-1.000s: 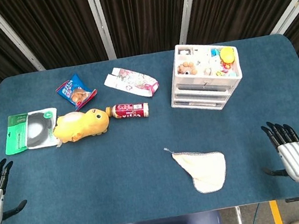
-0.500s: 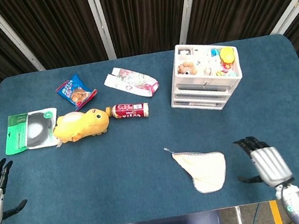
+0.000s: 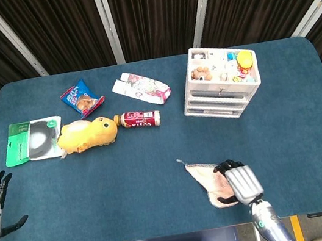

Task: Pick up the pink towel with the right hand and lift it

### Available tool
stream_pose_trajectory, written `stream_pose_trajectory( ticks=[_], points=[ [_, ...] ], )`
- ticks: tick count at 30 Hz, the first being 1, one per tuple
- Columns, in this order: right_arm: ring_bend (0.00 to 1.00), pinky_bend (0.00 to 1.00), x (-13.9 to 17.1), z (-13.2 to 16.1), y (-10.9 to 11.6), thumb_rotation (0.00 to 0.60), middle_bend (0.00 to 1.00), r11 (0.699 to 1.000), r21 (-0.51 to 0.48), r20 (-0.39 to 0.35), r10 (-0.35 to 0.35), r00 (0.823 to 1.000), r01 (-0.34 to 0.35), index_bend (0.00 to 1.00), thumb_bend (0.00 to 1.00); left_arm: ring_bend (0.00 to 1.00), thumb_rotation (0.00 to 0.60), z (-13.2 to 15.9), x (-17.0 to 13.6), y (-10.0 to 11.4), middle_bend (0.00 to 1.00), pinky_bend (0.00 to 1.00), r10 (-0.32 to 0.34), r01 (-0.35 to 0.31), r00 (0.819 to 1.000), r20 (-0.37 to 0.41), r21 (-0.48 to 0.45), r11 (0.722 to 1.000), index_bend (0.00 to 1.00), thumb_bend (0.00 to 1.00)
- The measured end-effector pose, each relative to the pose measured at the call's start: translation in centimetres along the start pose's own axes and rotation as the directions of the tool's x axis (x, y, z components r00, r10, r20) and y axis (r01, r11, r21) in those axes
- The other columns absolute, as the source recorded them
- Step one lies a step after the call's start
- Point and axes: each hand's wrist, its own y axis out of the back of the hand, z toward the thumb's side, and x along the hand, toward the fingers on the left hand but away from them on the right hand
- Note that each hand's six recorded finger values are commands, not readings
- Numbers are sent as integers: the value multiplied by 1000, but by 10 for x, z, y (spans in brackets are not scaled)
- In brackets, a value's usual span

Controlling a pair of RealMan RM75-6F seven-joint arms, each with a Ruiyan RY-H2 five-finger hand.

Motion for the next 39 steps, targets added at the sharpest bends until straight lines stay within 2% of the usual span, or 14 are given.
stream_pose_trajectory(
  ticks=[7,11,14,16,18,22,26,31,39],
  points=[
    [186,352,-15,1,-23,600,272,1000,26,27,8,1000,-9,279,13,0,600,-2,1,0,0,0,-5,5,1000,-6,-9,1000,0,11],
    [242,377,-22,-2,-32,600,331,999,52,39,3,999,-5,335,54,0,600,-1,1,0,0,0,-8,8,1000,-7,-11,1000,0,12],
    [400,528,-27,-3,-37,600,480,998,59,43,-6,999,4,474,131,0,600,-2,1,0,0,0,-10,10,1000,-11,-16,1000,0,12],
    [546,650,-29,-1,-38,600,616,997,69,35,-21,999,19,588,224,0,600,-2,1,-1,0,0,-13,12,1000,-14,-18,1000,0,12],
    [636,725,-30,1,-37,600,700,996,84,16,-43,999,42,653,321,0,600,-2,1,-1,0,0,-16,15,1000,-18,-23,1000,0,15],
    [727,818,-33,6,-34,600,787,990,92,-27,-101,995,103,741,461,0,600,-2,1,-1,0,0,-16,15,1000,-22,-27,1000,0,22],
    [753,840,-35,13,-25,600,814,988,46,-60,-148,987,151,769,485,0,600,-3,1,-1,0,0,-18,17,1000,-26,-28,999,0,22],
    [760,846,-39,17,-7,600,822,982,2,-66,-189,980,190,777,498,0,600,-3,1,-1,0,0,-21,20,999,-28,-31,999,0,22],
    [760,846,-52,9,50,600,822,953,-81,-28,-295,955,292,778,500,0,600,-3,2,-1,0,0,-19,18,999,-31,-35,999,0,22]
  ],
)
